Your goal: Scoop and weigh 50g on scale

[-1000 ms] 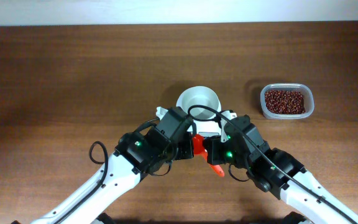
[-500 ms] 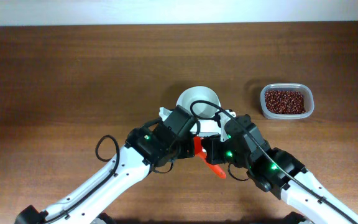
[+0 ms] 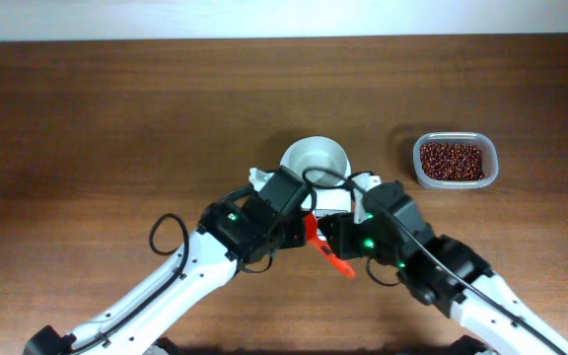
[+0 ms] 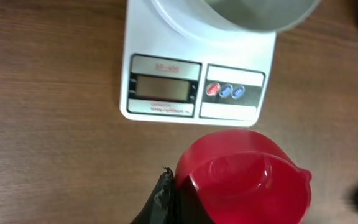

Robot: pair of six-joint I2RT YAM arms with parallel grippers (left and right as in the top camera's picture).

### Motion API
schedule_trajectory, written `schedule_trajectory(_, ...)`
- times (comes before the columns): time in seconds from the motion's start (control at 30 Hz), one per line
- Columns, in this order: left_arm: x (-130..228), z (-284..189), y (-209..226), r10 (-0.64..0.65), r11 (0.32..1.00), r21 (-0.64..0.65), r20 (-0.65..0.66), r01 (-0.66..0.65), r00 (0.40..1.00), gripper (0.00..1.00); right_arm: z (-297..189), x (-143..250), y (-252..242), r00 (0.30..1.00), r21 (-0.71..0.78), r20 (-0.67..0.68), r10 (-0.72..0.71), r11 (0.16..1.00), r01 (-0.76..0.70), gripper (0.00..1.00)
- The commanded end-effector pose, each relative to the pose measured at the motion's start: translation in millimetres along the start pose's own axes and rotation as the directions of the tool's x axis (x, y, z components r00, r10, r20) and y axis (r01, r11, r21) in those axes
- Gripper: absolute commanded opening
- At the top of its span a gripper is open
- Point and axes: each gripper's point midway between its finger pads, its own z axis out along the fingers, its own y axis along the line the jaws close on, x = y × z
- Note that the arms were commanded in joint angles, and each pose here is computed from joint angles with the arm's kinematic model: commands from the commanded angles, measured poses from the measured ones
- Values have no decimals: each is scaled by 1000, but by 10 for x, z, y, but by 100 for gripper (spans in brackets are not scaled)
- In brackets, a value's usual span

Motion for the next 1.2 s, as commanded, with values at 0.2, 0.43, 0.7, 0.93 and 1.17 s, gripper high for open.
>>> schedule_trajectory(0.2,-336,-127,289,-111,994,-10,77,113,991,0,-694,-195,-617,977,125,143,159,976,-177,46)
schedule_trajectory(0.43,-561,-395,498,-383,924,54,157,379,910,0,-680,28,-303,987,-85,0,158,984,-158,53)
schedule_trajectory(0.7,-242,-566,707,-681,731,14,74,682,728,0,-456,-105,80,1000,-361,-10,7,933,-11,42)
schedule_trajectory(0.93,-168,-587,677,-722,691,15,35,722,691,0,-295,-95,309,996,-530,-69,-61,848,16,44)
schedule_trajectory(1.17,-166,-587,691,-721,693,10,41,721,692,0,-149,3,635,983,-595,-48,-177,796,114,53)
